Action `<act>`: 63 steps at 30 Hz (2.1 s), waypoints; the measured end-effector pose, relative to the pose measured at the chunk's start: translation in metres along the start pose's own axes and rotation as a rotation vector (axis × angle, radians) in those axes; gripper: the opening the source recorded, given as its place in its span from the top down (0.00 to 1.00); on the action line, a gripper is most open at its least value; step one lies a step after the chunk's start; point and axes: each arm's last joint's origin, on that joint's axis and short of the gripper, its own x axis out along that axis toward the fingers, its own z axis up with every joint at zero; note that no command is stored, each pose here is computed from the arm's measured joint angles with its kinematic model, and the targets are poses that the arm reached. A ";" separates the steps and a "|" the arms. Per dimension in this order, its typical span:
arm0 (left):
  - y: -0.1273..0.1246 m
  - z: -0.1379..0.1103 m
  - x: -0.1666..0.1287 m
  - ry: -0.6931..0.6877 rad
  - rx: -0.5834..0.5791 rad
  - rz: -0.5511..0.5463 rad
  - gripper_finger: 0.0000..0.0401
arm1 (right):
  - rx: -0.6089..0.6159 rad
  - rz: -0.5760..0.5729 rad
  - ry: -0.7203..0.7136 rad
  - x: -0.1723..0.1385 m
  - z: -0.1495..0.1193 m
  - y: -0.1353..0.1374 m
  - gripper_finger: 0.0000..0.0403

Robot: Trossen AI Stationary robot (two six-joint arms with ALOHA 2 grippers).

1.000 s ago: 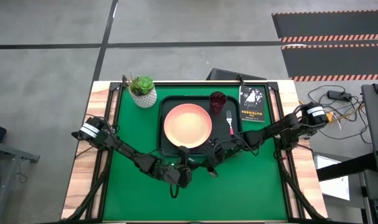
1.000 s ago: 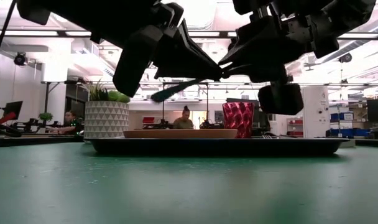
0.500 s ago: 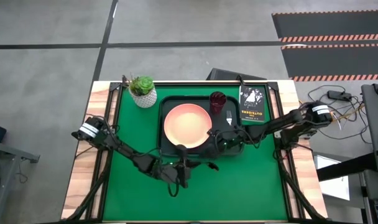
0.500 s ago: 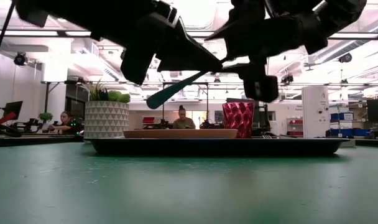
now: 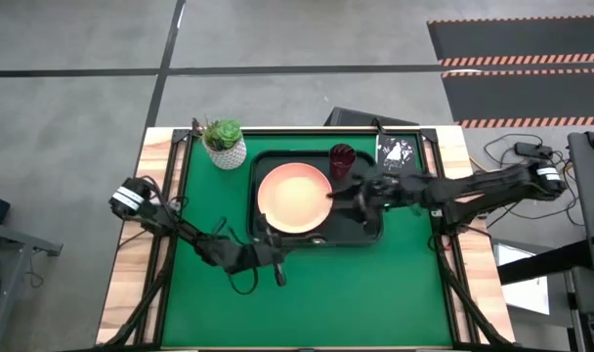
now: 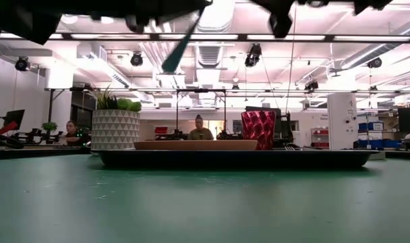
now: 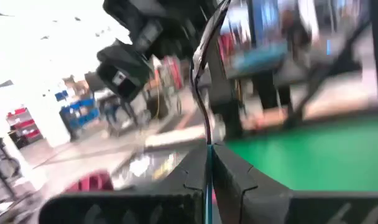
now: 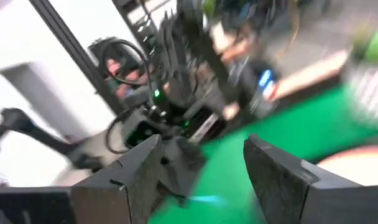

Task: Pick and place plate/cup/fork/spoon on tray
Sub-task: Put the blue spoon on the dark green serving tray to the right of the orange plate

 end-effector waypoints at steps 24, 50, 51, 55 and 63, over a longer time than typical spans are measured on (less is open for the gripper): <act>0.044 0.025 0.016 -0.252 -0.412 0.148 1.00 | -0.425 -0.312 -0.343 0.038 -0.066 0.049 0.55; 0.048 0.025 0.024 -0.206 -0.140 0.197 1.00 | -0.489 -0.650 -0.363 0.097 -0.056 0.054 0.55; 0.048 0.024 0.024 -0.196 -0.138 0.207 1.00 | -0.501 -0.677 -0.358 0.098 -0.056 0.056 0.55; 0.049 0.020 0.023 -0.173 -0.132 0.230 1.00 | -0.517 -0.708 -0.342 0.098 -0.056 0.057 0.56; 0.053 0.017 0.023 -0.102 -0.070 0.330 1.00 | -0.486 -0.701 -0.328 0.097 -0.060 0.056 0.56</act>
